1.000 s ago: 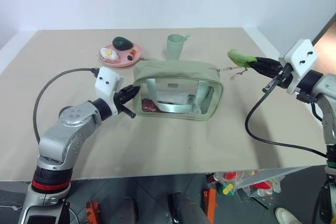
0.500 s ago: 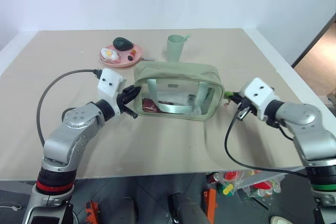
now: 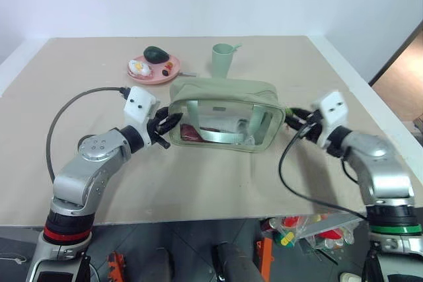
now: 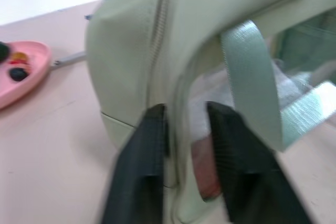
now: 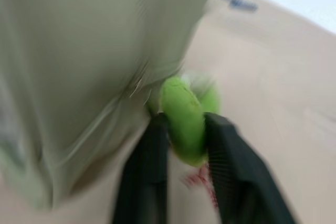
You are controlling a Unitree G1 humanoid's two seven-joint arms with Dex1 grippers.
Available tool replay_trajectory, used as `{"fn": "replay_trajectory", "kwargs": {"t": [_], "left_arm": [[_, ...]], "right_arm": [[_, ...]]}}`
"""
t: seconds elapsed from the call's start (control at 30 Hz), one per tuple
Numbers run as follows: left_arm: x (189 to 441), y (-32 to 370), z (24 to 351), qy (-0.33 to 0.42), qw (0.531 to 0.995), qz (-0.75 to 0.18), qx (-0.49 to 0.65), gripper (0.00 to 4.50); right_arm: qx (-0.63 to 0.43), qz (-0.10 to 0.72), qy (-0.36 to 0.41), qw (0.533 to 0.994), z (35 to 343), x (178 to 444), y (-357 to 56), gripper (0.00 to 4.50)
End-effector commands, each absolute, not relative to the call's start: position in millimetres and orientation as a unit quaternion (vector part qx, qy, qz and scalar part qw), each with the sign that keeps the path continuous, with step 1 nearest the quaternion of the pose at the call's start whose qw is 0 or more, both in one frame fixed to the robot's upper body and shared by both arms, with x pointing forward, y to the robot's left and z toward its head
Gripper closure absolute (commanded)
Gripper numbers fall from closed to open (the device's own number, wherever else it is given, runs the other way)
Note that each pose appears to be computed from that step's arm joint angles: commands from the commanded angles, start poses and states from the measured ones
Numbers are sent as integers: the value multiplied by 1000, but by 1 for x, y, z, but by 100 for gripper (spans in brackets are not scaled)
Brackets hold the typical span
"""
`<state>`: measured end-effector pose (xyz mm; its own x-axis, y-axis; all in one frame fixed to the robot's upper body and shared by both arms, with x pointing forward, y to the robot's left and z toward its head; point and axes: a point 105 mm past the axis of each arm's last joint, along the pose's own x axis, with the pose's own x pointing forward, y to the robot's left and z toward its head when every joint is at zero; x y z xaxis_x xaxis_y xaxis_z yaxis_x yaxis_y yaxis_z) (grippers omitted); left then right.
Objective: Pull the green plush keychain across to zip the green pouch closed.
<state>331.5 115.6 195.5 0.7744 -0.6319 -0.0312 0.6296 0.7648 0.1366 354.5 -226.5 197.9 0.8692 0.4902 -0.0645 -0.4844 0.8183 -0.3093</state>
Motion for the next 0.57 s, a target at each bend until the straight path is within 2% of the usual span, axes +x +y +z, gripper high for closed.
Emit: {"fn": "replay_trajectory", "kwargs": {"t": [0.03, 0.2, 0.3, 0.37, 0.47, 0.57], "left_arm": [[329, 125, 213, -36, 937, -340, 75, 179], [323, 139, 229, -61, 932, -352, 57, 1], [311, 151, 247, -100, 926, -363, 27, 1], [302, 157, 247, -96, 923, -373, 12, 1], [291, 167, 223, -61, 927, -367, 52, 1], [287, 185, 196, -37, 940, -327, 88, 1]], "right_arm": [[-124, 295, -70, 945, 238, 334, -225, 179], [-89, 352, -88, 928, 251, 306, -211, 1], [-37, 387, -102, 916, 261, 288, -198, 1], [-20, 421, -86, 903, 258, 275, -188, 1], [-50, 451, -38, 890, 232, 261, -180, 1], [-59, 434, -18, 899, 207, 260, -182, 1]]}}
